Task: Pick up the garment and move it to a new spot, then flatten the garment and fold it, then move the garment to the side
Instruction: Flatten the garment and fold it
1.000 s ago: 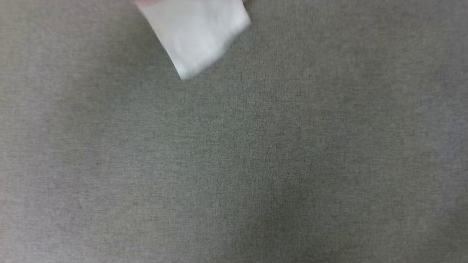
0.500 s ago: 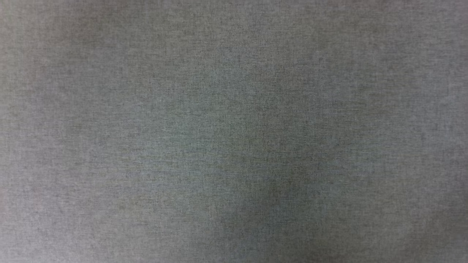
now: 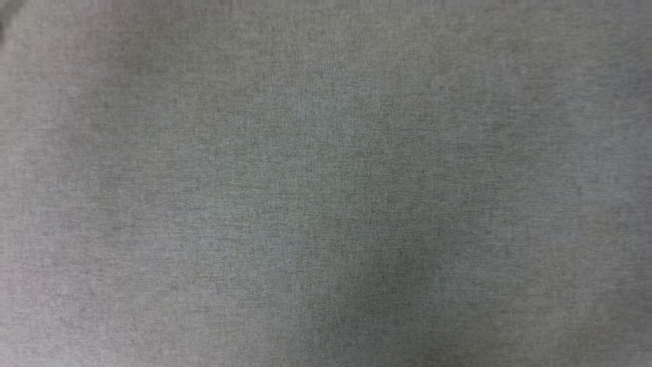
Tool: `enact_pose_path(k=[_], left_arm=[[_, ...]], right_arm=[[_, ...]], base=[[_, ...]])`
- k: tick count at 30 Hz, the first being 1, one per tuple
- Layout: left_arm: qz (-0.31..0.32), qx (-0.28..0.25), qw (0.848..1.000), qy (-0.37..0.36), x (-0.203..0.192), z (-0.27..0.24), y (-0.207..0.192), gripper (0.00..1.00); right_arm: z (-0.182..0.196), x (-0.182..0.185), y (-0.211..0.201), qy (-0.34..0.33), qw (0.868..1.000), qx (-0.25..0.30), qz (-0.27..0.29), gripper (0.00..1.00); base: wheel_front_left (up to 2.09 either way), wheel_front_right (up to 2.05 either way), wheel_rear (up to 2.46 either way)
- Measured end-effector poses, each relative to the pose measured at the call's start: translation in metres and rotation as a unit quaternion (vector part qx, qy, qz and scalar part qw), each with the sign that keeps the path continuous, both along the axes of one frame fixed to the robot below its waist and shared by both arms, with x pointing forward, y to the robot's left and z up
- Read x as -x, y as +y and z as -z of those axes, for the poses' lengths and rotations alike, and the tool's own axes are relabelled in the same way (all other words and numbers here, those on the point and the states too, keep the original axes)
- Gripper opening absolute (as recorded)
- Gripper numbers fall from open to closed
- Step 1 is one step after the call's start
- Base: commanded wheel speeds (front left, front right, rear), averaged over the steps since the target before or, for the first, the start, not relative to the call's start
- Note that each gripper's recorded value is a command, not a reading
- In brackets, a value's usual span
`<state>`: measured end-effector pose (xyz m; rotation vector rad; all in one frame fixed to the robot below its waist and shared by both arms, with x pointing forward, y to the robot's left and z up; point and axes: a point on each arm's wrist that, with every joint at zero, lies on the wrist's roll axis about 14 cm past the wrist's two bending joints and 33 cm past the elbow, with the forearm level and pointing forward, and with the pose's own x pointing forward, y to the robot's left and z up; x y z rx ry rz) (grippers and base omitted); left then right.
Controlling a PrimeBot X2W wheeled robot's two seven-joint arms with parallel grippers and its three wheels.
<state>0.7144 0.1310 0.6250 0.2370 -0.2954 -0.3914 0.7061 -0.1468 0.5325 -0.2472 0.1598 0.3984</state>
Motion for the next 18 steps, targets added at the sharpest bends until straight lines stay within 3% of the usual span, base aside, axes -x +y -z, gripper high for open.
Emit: enact_pose_path(k=[9,18], left_arm=[[-0.015,0.029,0.995,0.092,0.068,0.082,0.015,0.00],[-0.024,0.028,0.985,0.170,0.178,0.135,0.024,0.00]], right_arm=[[0.060,0.070,0.006,0.077,0.997,-0.002,-0.027,0.00],[0.072,0.153,-0.017,0.110,0.993,-0.009,-0.037,0.00]], base=[[0.00,0.00,0.00],[0.00,0.00,0.00]])
